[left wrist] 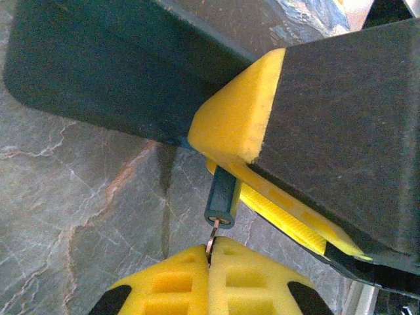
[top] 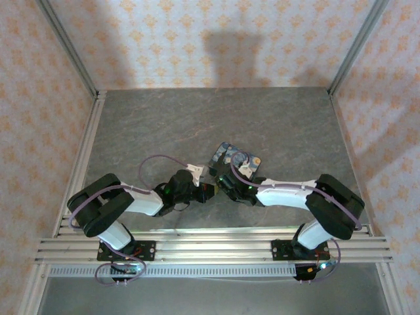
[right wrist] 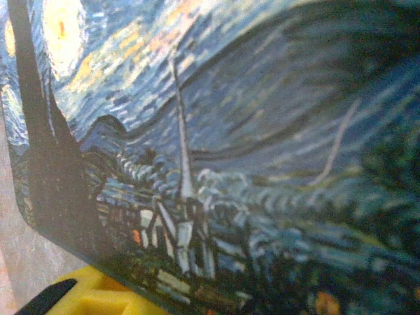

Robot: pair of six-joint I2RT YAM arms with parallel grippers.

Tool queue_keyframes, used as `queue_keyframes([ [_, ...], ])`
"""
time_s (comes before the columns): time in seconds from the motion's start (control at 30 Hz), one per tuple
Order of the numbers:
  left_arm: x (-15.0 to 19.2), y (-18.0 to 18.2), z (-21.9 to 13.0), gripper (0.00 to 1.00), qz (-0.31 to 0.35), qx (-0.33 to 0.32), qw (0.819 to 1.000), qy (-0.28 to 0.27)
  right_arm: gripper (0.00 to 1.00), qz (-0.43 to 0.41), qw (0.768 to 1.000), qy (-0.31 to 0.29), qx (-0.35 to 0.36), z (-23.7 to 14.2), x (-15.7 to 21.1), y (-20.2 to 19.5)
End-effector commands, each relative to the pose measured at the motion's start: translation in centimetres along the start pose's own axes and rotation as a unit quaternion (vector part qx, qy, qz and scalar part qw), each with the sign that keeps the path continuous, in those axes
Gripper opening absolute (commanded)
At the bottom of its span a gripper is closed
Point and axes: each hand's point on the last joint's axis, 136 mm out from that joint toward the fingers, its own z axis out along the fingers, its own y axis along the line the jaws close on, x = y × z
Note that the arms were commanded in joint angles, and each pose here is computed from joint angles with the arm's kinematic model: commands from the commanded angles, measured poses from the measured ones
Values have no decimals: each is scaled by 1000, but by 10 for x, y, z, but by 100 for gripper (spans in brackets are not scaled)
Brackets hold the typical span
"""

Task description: Unlock a padlock with a key

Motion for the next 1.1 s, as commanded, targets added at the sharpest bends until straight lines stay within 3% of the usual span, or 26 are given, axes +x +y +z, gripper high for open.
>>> queue_keyframes([
  [0.0, 7, -4, -1, 0, 22, 1, 1000, 8, 30, 12, 1000, 6, -7, 1, 2, 11],
  [0.27, 6, -11, -2, 0, 52, 13, 999, 8, 13, 15, 1000, 11, -4, -1, 3, 8],
  [0.47, 6, -19, -2, 0, 138, 22, 990, 28, 0, 26, 999, 30, -2, -4, 4, 5],
  [0.77, 3, -26, -3, 0, 282, -1, 959, 42, 0, 37, 995, 84, 32, -14, 2, 0],
  [1.07, 14, -21, 2, 0, 402, -108, 908, 46, 0, 21, 991, 121, 49, -17, 5, 7],
])
